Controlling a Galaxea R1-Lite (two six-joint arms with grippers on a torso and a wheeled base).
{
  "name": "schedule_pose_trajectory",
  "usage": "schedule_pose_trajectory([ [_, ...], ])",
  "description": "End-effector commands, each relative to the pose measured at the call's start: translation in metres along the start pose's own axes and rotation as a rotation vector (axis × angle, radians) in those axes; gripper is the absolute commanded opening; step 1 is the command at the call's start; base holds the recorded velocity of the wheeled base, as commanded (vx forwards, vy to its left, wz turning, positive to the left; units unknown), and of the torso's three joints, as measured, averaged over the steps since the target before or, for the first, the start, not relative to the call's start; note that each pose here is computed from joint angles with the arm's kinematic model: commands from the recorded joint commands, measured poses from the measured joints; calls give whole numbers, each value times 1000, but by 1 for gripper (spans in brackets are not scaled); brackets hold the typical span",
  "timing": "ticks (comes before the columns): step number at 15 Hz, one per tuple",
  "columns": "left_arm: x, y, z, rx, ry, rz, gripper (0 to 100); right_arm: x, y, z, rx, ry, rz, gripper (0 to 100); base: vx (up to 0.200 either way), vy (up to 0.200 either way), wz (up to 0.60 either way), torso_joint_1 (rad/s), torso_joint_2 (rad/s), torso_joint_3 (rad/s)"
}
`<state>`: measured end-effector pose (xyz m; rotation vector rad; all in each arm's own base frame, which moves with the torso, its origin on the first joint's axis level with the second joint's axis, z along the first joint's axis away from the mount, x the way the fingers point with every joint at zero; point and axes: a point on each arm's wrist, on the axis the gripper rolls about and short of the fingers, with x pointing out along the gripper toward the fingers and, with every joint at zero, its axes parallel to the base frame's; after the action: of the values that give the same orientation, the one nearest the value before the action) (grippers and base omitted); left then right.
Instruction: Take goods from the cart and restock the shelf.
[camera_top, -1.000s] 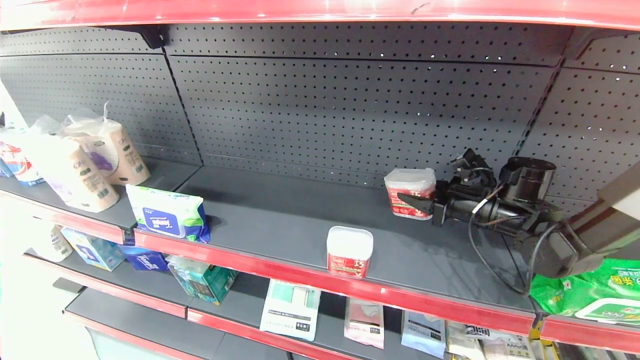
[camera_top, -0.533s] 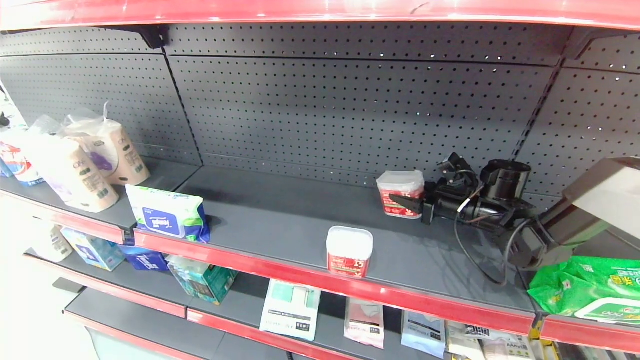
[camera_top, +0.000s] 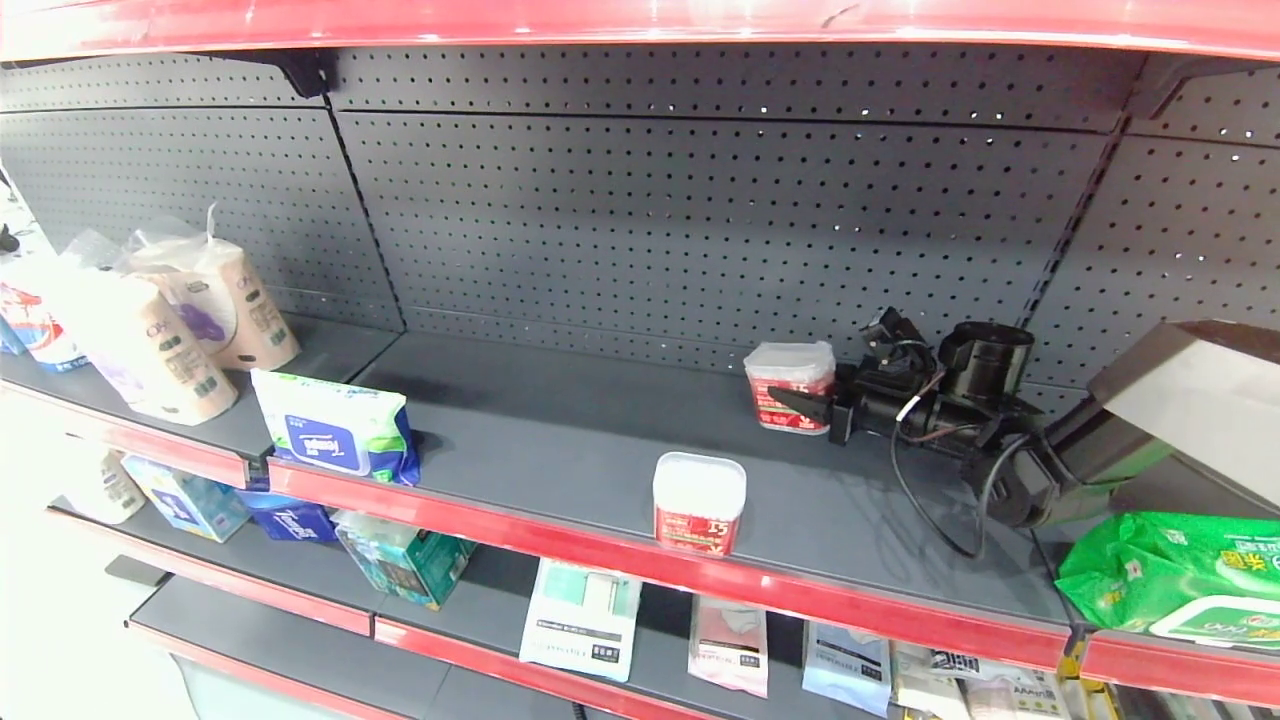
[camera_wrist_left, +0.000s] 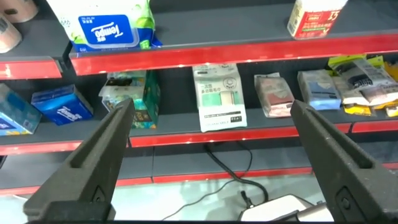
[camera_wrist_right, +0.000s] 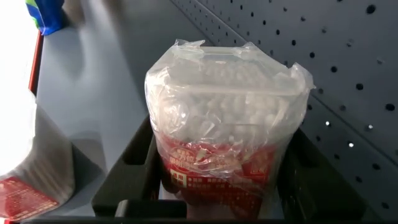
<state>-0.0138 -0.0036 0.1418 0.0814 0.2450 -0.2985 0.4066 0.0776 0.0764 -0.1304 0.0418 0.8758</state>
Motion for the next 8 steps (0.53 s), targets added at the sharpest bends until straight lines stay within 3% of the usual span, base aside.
schedule_pose_trajectory([
  [1, 1, 0, -1, -3, 13, -2, 100, 3, 0, -4, 3, 3, 3, 0, 0, 0, 0, 0, 0, 0],
  [8, 2, 0, -5, -5, 26, 0, 100, 17, 1, -15, 16, 2, 46, 0, 0, 0, 0, 0, 0, 0],
])
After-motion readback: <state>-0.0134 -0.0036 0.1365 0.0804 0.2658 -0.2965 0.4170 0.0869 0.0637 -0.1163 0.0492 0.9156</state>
